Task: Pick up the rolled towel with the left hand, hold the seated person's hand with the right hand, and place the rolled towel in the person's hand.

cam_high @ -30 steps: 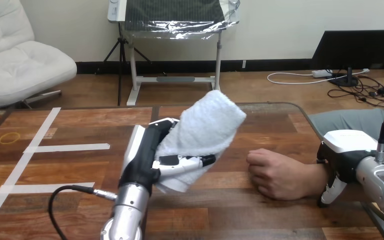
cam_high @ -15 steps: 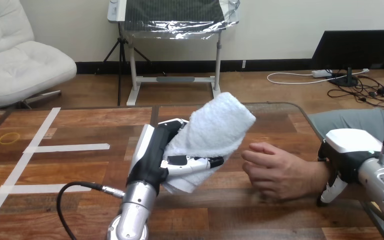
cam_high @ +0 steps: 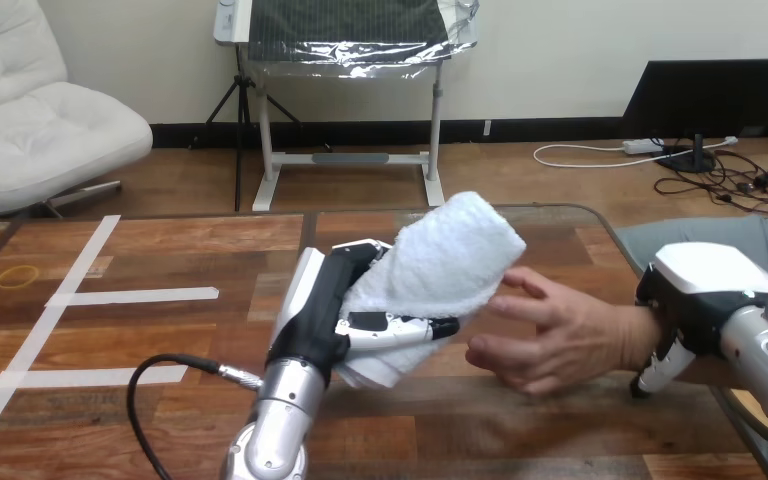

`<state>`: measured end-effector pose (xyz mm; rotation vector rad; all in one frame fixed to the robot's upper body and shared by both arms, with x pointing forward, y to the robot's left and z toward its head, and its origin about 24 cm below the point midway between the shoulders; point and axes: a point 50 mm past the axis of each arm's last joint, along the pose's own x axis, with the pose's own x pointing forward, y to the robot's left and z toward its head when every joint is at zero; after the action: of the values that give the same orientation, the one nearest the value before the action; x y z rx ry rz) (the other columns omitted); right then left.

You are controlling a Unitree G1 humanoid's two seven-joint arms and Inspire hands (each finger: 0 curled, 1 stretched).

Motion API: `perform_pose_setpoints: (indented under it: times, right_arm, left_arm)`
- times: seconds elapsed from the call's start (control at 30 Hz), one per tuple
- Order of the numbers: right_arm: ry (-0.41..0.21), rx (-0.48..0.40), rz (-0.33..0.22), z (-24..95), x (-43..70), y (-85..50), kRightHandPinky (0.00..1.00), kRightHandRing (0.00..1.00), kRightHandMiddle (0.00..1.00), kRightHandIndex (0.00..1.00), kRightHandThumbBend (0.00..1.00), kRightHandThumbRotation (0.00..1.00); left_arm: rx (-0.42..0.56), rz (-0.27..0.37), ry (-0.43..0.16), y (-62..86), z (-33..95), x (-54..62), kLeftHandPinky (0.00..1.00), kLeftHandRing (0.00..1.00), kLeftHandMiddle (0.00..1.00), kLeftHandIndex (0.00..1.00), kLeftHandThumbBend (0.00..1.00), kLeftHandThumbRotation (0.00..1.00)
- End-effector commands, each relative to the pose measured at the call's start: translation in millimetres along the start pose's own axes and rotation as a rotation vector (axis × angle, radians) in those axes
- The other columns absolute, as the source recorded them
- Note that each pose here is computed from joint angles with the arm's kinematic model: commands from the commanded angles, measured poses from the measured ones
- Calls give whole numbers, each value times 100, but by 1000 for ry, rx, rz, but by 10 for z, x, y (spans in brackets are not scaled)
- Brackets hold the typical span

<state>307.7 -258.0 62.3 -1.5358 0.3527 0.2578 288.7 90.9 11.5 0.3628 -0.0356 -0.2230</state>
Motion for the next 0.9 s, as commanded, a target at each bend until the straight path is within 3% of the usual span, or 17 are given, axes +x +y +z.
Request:
perform_pose_setpoints:
  times: [0.0,0.87]
  right_arm:
    - [-35,54,-100,67,-22,-225,10,18,28,33,70,0]
    - [-72,47,-158,132,-125,-365,11,19,30,37,70,0]
  left_arm:
    - [-2,12,-107,-3,318,224,36,39,42,47,61,0]
    - [11,-35,-129,-161,403,292,34,37,40,47,61,0]
